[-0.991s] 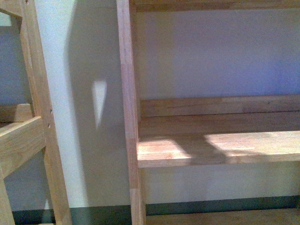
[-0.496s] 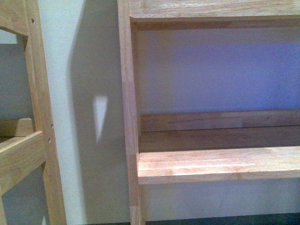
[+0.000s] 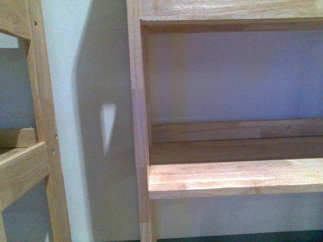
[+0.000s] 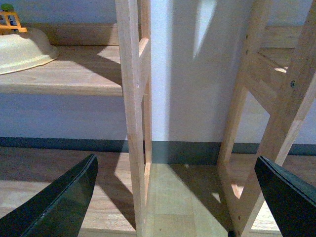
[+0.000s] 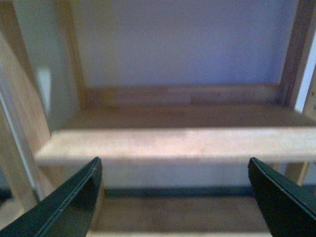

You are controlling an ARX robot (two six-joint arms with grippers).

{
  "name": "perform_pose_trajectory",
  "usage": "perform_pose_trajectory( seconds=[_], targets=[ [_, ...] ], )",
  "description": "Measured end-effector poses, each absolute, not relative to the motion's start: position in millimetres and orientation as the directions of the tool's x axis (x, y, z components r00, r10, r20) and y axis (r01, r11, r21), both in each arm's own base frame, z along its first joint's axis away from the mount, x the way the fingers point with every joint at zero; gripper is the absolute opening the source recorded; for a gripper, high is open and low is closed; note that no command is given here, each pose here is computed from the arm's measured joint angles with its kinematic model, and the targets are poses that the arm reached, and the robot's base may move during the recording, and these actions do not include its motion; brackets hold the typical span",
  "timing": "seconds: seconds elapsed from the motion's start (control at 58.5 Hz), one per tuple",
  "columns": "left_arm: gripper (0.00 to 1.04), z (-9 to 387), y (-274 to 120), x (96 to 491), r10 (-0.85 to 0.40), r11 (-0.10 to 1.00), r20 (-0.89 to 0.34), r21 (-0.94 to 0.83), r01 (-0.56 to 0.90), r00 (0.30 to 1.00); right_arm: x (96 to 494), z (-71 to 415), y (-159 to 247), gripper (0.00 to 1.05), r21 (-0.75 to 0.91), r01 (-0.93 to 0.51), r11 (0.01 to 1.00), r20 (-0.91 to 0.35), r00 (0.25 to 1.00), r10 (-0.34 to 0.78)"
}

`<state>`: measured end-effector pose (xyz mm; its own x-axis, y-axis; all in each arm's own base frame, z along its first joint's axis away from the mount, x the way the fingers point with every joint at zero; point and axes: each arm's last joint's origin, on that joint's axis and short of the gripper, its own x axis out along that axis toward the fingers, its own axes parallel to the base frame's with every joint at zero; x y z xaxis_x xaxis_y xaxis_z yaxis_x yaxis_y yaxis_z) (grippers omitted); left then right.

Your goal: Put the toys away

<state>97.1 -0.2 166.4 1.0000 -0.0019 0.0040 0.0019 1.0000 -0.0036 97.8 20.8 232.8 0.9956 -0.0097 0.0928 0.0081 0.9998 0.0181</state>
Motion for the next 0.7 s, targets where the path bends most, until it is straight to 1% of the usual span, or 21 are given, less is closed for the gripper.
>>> perform_pose_trajectory(
  seconds=[0.017,0.068,0.103,0.154,0.205,0.239,0.342,0.41,0.462,0.496,0.547,0.701],
  targets=[
    [0.98,166,0,97,-0.003,1.0,0.004,-0.004,0.003,1.0,98,231,21,0.85,0.014,0.005,1.0,0.082,0.997,-0.006],
    [0.98,166,0,97,-0.002,1.0,0.004,-0.004,0.002,1.0,98,214,21,0.76,-0.009,-0.017,1.0,0.011,1.0,0.018],
    [0.98,166,0,97,-0.002,1.0,0.004,-0.004,0.002,1.0,99,209,20,0.73,-0.013,-0.014,1.0,-0.006,1.0,0.014],
    [0.98,166,0,97,-0.002,1.0,0.004,-0.004,0.002,1.0,99,201,18,0.64,-0.017,-0.013,1.0,-0.022,1.0,0.013],
    [0.98,166,0,97,-0.002,1.0,0.004,-0.004,0.002,1.0,99,199,17,0.57,-0.016,-0.013,1.0,-0.022,1.0,0.012],
    [0.98,166,0,97,-0.002,1.0,0.004,-0.004,0.002,1.0,98,198,15,0.5,-0.014,-0.011,1.0,-0.013,1.0,0.011],
    [0.98,166,0,97,-0.002,1.0,0.004,-0.004,0.002,1.0,98,196,12,0.35,-0.011,-0.011,1.0,-0.001,1.0,0.011],
    [0.98,166,0,97,-0.002,1.0,0.004,-0.004,0.002,1.0,98,192,8,0.24,-0.011,-0.041,0.999,-0.004,0.999,0.041],
    [0.98,166,0,97,-0.002,1.0,0.004,-0.004,0.002,1.0,98,190,4,0.17,-0.011,-0.028,1.0,-0.005,1.0,0.027],
    [0.98,166,0,97,-0.002,1.0,0.004,-0.004,0.002,1.0,98,188,1,0.11,-0.011,-0.005,1.0,-0.006,1.0,0.005],
    [0.98,166,0,97,-0.002,1.0,0.004,-0.004,0.002,1.0,98,186,1,0.03,-0.011,0.0,1.0,-0.008,1.0,0.0],
    [0.98,166,0,97,-0.002,1.0,0.004,-0.004,0.002,1.0,98,181,0,0.04,-0.011,-0.002,1.0,-0.007,1.0,0.002]
  ],
)
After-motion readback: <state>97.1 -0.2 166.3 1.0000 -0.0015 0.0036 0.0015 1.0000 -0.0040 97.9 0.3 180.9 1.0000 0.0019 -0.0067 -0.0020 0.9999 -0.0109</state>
